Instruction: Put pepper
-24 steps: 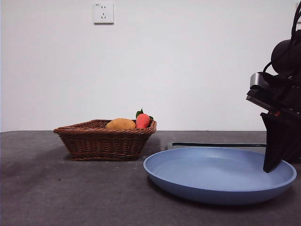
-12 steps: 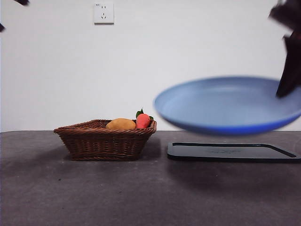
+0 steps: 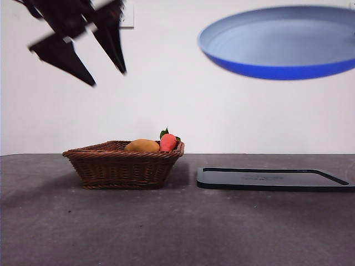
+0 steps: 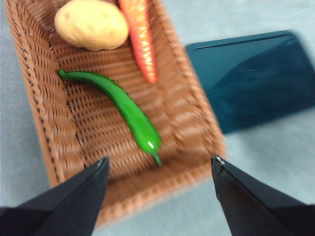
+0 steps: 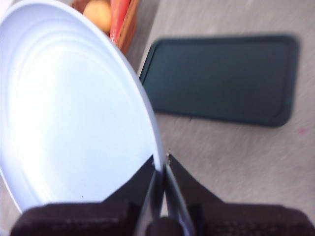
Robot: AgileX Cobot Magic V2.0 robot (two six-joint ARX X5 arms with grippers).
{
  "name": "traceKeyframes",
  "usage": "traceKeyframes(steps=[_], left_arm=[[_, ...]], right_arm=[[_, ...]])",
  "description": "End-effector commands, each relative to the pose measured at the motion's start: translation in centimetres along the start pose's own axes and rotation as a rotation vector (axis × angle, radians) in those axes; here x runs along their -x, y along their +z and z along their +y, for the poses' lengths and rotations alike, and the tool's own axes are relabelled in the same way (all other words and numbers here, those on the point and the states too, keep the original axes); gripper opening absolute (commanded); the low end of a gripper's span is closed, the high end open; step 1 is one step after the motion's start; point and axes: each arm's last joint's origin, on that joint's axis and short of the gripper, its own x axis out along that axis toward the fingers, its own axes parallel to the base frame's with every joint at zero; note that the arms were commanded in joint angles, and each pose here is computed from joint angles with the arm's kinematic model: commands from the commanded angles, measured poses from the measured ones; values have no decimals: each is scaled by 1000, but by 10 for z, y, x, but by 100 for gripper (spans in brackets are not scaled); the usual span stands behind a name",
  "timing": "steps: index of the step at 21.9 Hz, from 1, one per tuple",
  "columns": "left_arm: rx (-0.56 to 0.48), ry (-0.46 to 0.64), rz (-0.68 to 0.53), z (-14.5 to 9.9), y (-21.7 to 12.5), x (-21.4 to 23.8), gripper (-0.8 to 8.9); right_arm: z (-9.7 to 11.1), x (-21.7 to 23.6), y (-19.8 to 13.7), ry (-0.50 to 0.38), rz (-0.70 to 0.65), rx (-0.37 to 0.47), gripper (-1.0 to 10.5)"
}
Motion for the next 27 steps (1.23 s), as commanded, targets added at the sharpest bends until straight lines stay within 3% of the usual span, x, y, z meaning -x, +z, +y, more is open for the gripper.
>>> traceKeyframes(steps=[1,10,27], left_arm=[[-1,37,45,-6,11,-35,362],[11,131,187,-7,20,-131,362],[24,172,262,0,1,-173,362]], right_arm=[[7,19,6,-23,-78,-1,6],[14,46,-2,-40,-127,18,6],[14,46,-3,-38,-116,21,6]])
